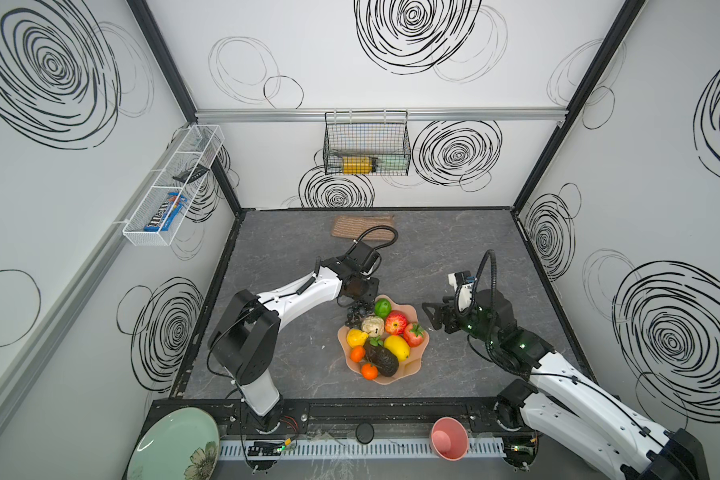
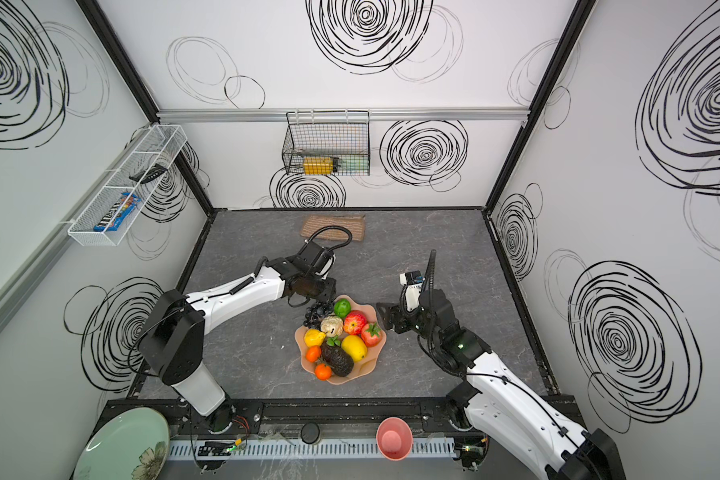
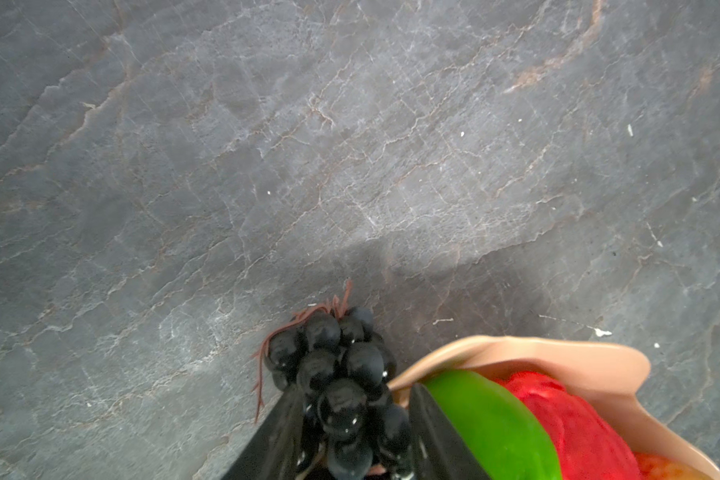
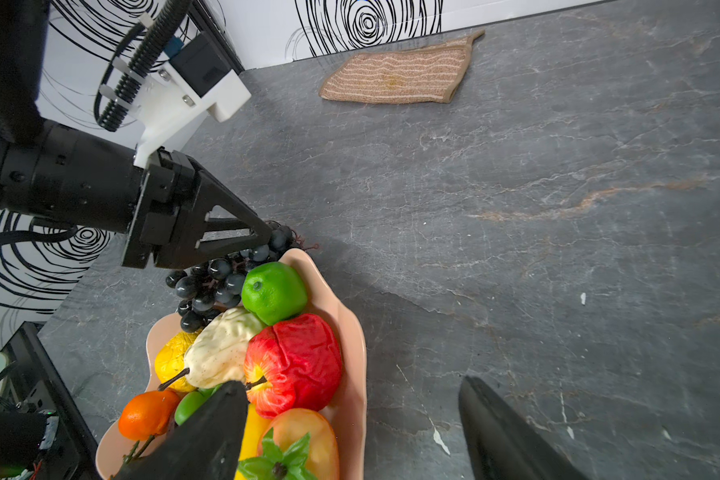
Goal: Place and organize the fake fruits in the fruit bowl
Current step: 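Grasp the grape stem with the left gripper at the bowl edge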
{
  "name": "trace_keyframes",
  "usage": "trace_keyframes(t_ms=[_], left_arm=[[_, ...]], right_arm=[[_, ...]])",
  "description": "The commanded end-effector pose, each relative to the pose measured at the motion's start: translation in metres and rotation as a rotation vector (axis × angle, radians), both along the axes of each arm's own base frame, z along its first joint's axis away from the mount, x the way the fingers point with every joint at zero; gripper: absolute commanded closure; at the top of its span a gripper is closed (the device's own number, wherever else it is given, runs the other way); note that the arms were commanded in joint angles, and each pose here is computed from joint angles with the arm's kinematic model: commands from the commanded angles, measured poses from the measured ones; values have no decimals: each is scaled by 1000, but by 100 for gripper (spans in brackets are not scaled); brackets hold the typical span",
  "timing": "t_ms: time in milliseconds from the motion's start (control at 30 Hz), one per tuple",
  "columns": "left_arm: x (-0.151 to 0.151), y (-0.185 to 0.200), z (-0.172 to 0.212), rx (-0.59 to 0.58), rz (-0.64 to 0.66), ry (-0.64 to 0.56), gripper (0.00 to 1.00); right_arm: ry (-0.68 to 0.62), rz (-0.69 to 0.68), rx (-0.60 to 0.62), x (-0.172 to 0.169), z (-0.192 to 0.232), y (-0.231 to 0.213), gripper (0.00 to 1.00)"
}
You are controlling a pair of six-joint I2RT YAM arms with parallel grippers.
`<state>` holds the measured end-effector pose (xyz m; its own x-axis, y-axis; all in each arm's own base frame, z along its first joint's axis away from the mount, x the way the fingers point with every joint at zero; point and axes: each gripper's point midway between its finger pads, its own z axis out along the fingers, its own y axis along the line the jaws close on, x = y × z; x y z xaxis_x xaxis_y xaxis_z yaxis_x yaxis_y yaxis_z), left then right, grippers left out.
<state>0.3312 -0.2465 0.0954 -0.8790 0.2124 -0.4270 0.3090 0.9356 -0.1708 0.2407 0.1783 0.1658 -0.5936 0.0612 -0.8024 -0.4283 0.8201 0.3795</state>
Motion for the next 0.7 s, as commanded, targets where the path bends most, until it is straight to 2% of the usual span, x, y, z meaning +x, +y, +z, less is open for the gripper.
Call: trace_keyframes(t_ms=[0,100,233,300,667], left_arm=[[3,2,-1,24,-1,-18,53],[6,2,-2,20,5,-21,53],[5,-2,-1,13,-6,-16,35],[2,-1,-3,8,-7,-6,29],[4,10,-22,15,18,50,25]], right_arm=[[-16,8,3,2,1,2,16],[-18,3,4,3,2,0,16],[-14,7,1,2,0,1,15],[-12,6,-1,1,0,1,15],[-14,4,1,3,0,1,15]])
